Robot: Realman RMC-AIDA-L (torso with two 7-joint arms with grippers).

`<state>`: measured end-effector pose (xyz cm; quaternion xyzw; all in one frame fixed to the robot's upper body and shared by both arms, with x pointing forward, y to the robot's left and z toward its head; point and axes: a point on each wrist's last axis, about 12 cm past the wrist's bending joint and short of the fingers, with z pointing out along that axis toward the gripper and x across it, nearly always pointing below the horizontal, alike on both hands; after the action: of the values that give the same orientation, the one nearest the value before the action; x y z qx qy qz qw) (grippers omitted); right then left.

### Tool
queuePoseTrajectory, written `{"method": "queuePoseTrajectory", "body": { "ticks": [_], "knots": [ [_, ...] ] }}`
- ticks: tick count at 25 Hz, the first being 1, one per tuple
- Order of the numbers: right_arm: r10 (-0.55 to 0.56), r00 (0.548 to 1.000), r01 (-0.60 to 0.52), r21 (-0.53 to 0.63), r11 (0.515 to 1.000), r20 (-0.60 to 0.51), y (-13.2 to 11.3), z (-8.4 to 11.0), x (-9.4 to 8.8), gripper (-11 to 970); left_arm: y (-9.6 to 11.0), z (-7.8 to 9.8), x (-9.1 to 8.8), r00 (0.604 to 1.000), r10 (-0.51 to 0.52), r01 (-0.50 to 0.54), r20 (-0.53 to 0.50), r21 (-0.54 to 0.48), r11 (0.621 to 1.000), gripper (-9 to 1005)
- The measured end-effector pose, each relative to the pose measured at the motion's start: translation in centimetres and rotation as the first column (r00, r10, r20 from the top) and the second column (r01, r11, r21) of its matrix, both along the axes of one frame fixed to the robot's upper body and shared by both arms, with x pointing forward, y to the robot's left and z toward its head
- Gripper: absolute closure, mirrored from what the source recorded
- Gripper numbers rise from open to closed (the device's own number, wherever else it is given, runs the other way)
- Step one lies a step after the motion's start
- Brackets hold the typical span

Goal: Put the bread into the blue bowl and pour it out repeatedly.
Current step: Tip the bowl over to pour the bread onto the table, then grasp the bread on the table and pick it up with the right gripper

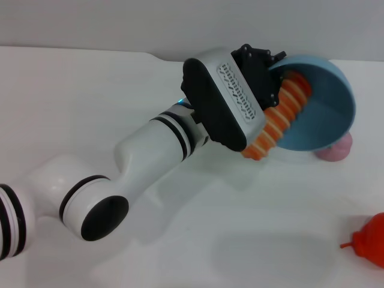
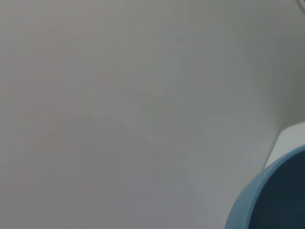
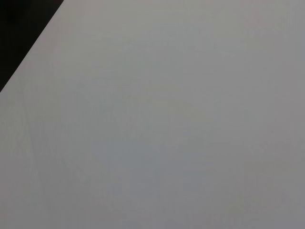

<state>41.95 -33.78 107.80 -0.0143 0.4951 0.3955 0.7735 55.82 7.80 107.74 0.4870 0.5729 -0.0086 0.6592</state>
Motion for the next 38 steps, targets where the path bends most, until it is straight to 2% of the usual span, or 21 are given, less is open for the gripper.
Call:
{"method": "queuePoseTrajectory", "body": {
  "ticks": [10, 16, 24, 28, 30, 34, 38],
  "knots": [
    [0.048, 0.999, -0.048, -0.004, 0.999, 0.0, 0.9, 0.0, 0.5, 561, 0.7, -0.5, -0.1, 0.988, -0.025, -0.003, 0.152, 0.186, 0.982, 998],
    [0.058, 0.998, -0.057, -0.023, 0.998, 0.01, 1.4, 0.0, 0.9, 562, 1.3, -0.4, -0.3, 0.974, -0.013, -0.035, 0.228, 0.203, 0.979, 998],
    [0.079, 0.997, -0.079, -0.028, 0.996, 0.009, 1.9, 0.2, 1.6, 562, 2.0, -0.6, -0.3, 0.977, 0.027, -0.067, 0.213, 0.182, 0.981, 997],
    [0.109, 0.994, -0.109, -0.044, 0.993, -0.015, 2.4, 0.0, 2.2, 562, 3.2, -0.1, 0.8, 0.976, 0.152, -0.166, 0.153, 0.086, 0.982, 997],
    [0.13, 0.991, -0.131, -0.06, 0.99, -0.033, 2.8, -0.1, 2.6, 562, 4.2, 0.3, 1.7, 0.963, 0.259, -0.26, 0.073, 0.007, 0.966, 997],
    [0.189, 0.98, -0.194, -0.101, 0.976, -0.057, 3.7, -0.1, 3.6, 562, 6.6, 0.2, 3.4, 0.911, 0.393, -0.404, -0.128, -0.076, 0.912, 997],
    [0.212, 0.975, -0.219, -0.126, 0.968, -0.064, 4.1, 0.0, 4.2, 562, 9.0, -0.3, 4.0, 0.838, 0.411, -0.474, -0.359, -0.105, 0.874, 997]
  ]
}}
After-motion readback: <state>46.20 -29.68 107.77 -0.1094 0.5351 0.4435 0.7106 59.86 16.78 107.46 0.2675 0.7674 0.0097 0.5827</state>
